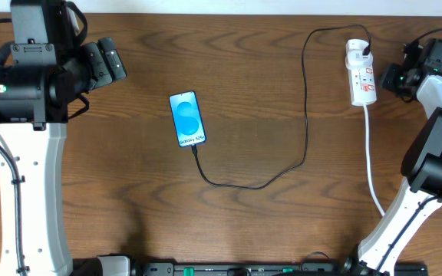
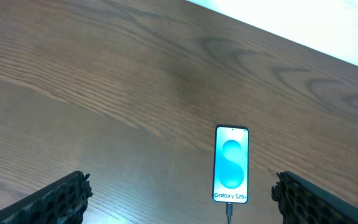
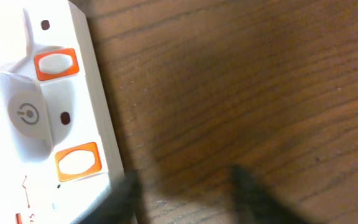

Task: Plug charger to phone and switch on socket
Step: 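Press the orange switch beside the plugged charger with the right gripper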

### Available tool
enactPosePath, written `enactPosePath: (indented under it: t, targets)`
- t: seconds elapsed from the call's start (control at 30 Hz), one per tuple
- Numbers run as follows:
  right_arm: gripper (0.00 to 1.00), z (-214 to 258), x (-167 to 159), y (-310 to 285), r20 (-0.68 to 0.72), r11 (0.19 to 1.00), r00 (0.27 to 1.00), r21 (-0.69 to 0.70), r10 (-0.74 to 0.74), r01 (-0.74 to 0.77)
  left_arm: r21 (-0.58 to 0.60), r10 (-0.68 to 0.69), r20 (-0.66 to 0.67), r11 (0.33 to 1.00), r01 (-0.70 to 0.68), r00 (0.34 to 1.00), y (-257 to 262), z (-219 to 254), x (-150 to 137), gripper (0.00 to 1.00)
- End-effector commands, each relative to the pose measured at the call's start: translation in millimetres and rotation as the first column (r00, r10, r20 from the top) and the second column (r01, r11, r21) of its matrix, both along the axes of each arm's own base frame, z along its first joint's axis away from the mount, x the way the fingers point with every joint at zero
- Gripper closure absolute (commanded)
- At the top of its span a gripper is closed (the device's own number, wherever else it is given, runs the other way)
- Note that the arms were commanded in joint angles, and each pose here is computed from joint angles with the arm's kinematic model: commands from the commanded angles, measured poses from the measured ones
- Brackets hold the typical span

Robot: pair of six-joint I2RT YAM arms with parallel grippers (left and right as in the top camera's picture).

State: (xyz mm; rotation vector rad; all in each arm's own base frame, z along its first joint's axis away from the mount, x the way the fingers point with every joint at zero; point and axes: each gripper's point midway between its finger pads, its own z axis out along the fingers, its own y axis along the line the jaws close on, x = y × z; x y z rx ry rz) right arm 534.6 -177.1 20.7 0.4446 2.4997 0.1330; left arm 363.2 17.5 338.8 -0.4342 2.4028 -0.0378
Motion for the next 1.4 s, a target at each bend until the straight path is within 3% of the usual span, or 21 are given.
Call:
enactPosePath:
  t: [0.0,0.03,0.33,0.47,1.37]
  targets:
    - [0.94,3,2,2,0.012,1.0,1.0,0.025,0.005,-0.005,0.008,0.005,0.017,1.0,-0.005,1.0,2,7,-1,0.04]
    - [0.99,5,2,1,0.017,0.999,1.0,0.046,-0.007,0.006,0.008,0.005,0.017,1.0,-0.005,1.0,2,7,-1,0.03]
    - [0.99,24,0,-1,0.09,0.948,0.992,0.315,-0.083,0.051,0.008,0.005,0.017,1.0,-0.005,1.0,2,7,-1,0.04]
    - [0.99,29,3,1,0.1,0.925,0.988,0.374,-0.118,0.072,0.008,0.005,0.017,1.0,-0.005,1.0,2,7,-1,0.04]
    - [0.99,20,28,44,0.107,0.945,0.991,0.326,-0.079,0.04,0.008,0.005,0.017,1.0,-0.005,1.0,2,7,-1,0.04]
